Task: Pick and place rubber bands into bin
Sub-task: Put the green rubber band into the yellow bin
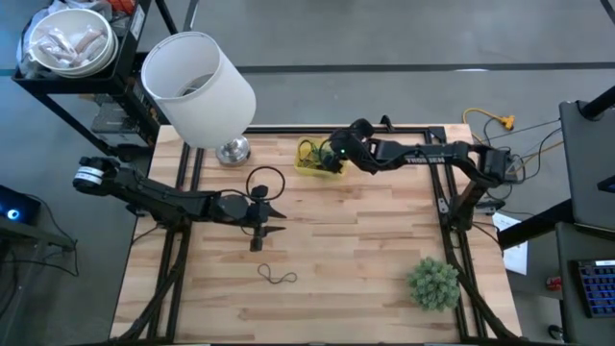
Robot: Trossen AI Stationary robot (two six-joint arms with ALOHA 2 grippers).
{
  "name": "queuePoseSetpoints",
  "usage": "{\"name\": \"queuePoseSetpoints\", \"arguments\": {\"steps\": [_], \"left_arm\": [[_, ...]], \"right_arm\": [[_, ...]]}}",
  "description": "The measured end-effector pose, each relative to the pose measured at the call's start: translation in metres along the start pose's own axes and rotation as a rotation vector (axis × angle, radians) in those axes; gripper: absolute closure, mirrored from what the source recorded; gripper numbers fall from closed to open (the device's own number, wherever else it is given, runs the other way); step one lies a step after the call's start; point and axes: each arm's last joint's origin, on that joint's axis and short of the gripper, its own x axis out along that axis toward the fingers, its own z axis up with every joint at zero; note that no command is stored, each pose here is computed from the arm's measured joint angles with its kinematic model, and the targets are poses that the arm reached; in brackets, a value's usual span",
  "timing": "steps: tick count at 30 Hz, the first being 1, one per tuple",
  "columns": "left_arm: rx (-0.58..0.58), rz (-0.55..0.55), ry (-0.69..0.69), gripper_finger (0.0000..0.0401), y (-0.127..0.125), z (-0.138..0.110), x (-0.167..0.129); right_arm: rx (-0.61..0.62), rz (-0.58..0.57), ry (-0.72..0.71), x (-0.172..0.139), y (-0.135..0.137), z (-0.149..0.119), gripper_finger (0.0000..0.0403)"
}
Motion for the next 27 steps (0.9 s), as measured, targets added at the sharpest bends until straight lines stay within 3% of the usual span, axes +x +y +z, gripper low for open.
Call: {"name": "queuePoseSetpoints", "arguments": {"steps": [6, 11, 17, 27], "left_arm": [[0.0, 0.0, 0.0, 0.0266, 0.0, 0.0, 0.0], [0.0, 0.0, 0.0, 0.0266, 0.0, 0.0, 0.0], [0.0, 0.0, -0.001, 0.0266, 0.0, 0.0, 0.0], [0.0, 0.0, -0.001, 0.0266, 0.0, 0.0, 0.0]], "right_arm": [[0.049, 0.112, 0.025, 0.008, -0.004, -0.007, 0.0394], [0.089, 0.114, 0.034, 0.014, -0.006, -0.015, 0.0394], [0.072, 0.126, 0.047, 0.015, -0.005, -0.02, 0.0394], [0.05, 0.254, 0.041, 0.014, -0.001, -0.018, 0.0382]]}}
